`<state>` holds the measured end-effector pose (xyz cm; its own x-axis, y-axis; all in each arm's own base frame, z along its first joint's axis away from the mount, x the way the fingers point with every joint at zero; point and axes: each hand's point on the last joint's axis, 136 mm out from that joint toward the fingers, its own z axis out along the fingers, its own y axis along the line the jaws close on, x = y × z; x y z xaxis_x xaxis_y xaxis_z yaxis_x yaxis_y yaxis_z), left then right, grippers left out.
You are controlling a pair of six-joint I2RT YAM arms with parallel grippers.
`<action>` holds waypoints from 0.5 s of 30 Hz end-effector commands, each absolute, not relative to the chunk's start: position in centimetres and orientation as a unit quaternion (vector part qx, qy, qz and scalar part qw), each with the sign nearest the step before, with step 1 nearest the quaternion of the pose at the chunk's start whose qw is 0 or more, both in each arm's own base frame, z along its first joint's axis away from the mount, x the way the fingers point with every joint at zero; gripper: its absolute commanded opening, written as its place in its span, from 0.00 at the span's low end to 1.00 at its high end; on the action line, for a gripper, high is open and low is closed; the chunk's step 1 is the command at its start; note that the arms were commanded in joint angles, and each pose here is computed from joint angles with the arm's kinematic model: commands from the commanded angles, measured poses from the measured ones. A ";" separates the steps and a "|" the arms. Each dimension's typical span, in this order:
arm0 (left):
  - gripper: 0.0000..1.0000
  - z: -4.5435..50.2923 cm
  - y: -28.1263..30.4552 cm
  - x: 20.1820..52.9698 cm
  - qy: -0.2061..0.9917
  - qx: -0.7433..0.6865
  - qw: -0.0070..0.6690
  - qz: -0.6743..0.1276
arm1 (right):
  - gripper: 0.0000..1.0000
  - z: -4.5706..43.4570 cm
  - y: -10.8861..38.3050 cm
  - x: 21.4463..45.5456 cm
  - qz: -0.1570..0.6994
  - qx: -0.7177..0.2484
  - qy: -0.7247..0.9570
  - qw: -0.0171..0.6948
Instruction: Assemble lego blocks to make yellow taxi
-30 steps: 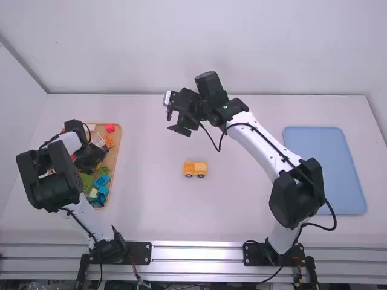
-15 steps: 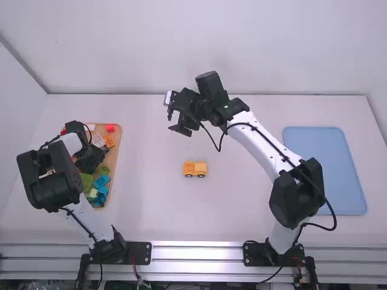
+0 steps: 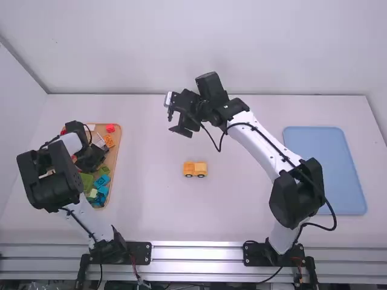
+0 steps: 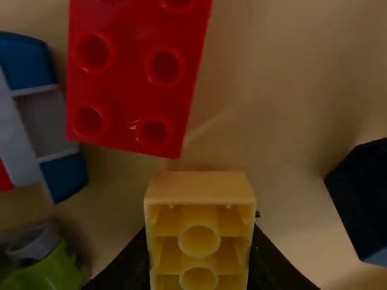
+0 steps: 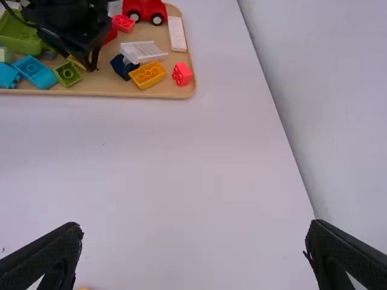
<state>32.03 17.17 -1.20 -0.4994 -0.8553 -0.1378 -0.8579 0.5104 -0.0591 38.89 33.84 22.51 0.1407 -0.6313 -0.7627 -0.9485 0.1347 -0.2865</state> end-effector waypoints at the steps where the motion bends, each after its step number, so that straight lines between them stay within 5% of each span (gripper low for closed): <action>1: 0.30 -0.9 17.2 32.6 0.880 -0.468 0.075 0.007 | 0.99 21.5 33.3 39.3 0.192 -0.624 0.639 0.407; 7: 0.29 1.6 18.0 32.7 0.879 -0.471 0.074 0.011 | 0.99 21.5 32.6 39.8 0.193 -0.618 0.643 0.408; 15: 0.29 8.4 17.5 33.7 0.891 -0.424 0.163 -0.003 | 0.99 22.5 31.8 41.6 0.222 -0.543 0.694 0.418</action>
<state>33.26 17.76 5.09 -0.5735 -0.7907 -0.2140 -0.7940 0.6009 -0.0922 41.10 32.26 23.34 0.0510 -0.5953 -0.8019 -0.9384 0.2462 -0.2425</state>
